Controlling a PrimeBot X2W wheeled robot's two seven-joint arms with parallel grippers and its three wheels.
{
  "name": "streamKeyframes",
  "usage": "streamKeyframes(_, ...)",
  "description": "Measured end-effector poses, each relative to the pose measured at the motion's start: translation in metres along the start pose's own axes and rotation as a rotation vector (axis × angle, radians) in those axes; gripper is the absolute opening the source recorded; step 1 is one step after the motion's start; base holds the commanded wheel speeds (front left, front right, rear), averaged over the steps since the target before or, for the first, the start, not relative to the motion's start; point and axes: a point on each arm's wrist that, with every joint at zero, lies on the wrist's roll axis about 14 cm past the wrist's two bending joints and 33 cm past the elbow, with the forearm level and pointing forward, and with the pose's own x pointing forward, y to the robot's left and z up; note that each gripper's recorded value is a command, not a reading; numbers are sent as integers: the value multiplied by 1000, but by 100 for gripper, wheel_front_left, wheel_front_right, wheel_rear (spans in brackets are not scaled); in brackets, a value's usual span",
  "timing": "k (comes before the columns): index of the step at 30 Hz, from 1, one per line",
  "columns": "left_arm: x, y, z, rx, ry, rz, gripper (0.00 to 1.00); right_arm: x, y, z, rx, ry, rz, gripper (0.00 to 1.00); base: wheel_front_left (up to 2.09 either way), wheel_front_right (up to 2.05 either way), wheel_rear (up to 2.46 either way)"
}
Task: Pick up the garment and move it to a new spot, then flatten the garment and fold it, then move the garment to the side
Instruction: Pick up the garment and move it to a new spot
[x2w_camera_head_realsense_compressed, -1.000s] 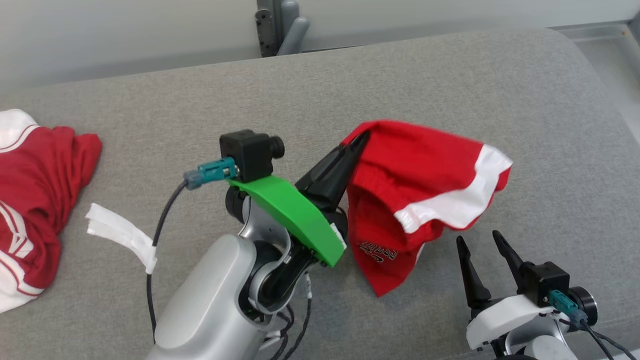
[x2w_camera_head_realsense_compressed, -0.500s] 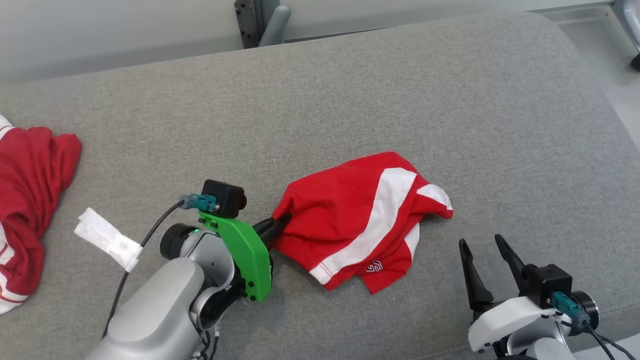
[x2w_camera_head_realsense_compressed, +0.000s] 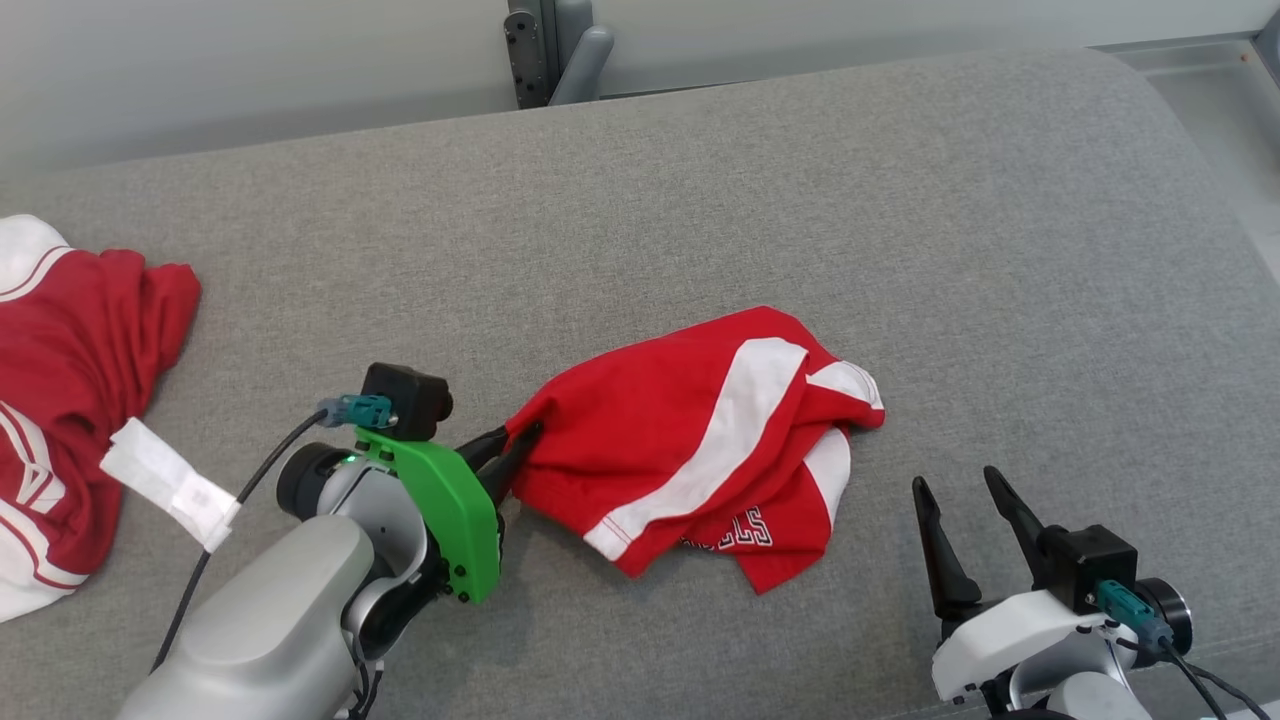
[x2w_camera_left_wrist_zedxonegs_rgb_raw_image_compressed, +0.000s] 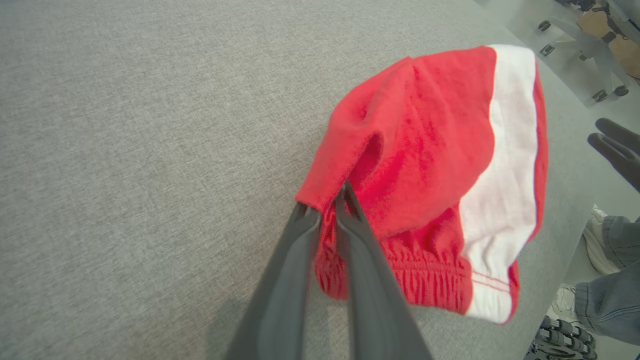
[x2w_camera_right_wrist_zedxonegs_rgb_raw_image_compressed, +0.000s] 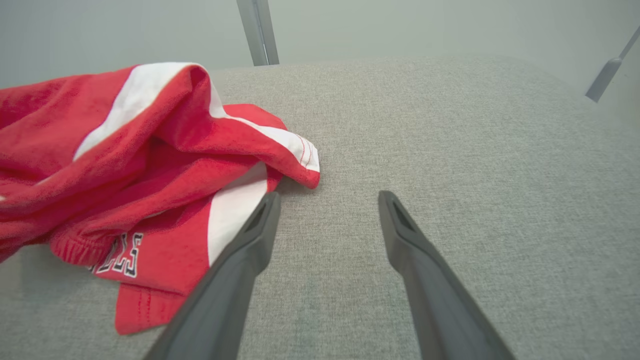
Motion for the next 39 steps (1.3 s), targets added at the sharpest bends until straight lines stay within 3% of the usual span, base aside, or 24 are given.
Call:
streamKeyframes(5,-4,14,1,2,-49,42,100,-2,-2,2,0,-7,-7,100,0,0,0)
streamKeyframes(8,-11,21,12,-6,-167,87,100,-6,-11,9,-6,-29,-33,100,0,0,0)
streamKeyframes(18,-76,37,51,-59,-526,378,100,-30,-43,52,-76,-163,-128,100,0,0,0)
streamKeyframes(31,-150,37,-3,-17,-580,630,100,-36,-58,78,-129,-239,-154,100,0,0,0)
streamKeyframes(39,-164,44,-31,-2,-529,637,100,-30,-48,64,-147,-191,-109,100,0,0,0)
